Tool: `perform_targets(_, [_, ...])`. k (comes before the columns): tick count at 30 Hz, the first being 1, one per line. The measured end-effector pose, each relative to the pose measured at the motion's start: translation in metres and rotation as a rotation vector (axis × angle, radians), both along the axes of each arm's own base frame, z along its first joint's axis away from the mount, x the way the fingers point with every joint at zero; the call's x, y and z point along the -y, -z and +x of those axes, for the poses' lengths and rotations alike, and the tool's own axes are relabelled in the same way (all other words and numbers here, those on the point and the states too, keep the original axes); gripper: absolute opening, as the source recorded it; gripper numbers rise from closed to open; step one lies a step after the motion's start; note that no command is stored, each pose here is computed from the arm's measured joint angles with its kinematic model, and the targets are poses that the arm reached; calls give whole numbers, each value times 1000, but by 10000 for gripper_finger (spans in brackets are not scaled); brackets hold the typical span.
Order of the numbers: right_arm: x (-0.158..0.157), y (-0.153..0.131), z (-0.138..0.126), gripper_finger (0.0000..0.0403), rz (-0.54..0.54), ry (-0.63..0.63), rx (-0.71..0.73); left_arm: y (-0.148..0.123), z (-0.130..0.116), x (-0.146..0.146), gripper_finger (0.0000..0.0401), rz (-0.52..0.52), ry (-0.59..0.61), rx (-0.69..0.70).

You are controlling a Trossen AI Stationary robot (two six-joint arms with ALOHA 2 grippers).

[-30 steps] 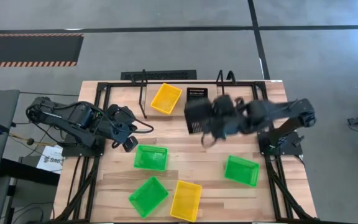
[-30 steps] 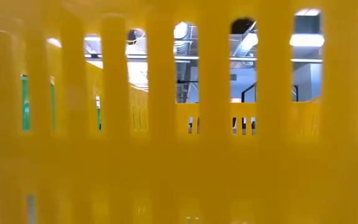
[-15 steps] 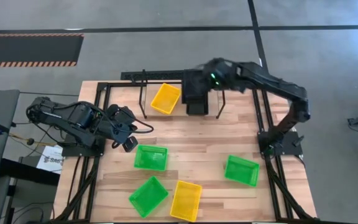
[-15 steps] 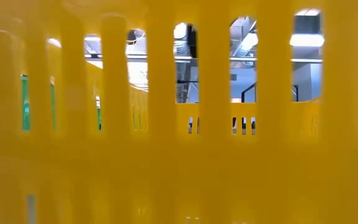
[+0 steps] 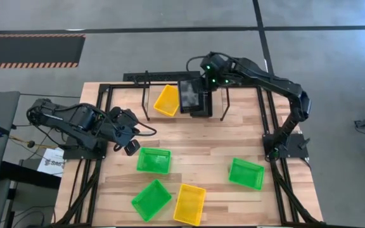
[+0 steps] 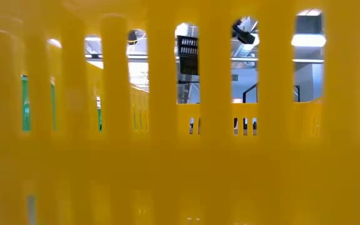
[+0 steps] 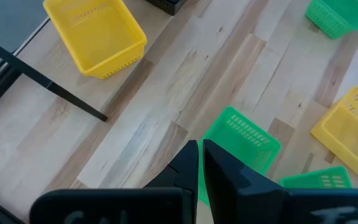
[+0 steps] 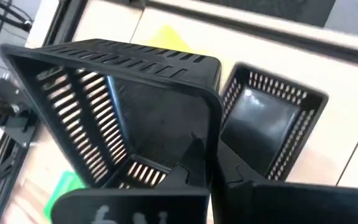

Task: Stack baskets on shelf by color
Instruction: Stack the black bin on the top of the other black bins on the shelf

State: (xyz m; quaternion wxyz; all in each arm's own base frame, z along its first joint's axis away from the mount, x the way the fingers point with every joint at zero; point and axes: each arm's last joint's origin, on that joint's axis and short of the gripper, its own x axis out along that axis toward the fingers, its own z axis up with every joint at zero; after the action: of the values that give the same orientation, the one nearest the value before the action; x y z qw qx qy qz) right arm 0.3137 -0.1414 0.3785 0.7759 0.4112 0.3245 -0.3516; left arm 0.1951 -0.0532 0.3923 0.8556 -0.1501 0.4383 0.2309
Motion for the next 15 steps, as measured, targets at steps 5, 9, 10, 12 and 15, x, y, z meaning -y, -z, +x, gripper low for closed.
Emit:
perform_targets(5, [-8, 14, -23, 2, 28, 41, 42, 0, 0, 0, 11, 10, 17, -7])
perform_targets(9, [-10, 31, -38, 2, 81, 65, 160, 0, 0, 0, 11, 10, 17, -6])
perform_targets(10, [-10, 34, -42, 2, 96, 72, 188, 0, 0, 0, 11, 10, 17, -7])
perform_targets(12, [-9, 44, -49, 2, 122, 82, 203, 0, 0, 0, 11, 10, 17, -6])
perform_targets(15, [-7, 59, -57, 2, 160, 100, 153, 0, 0, 0, 11, 10, 17, -7])
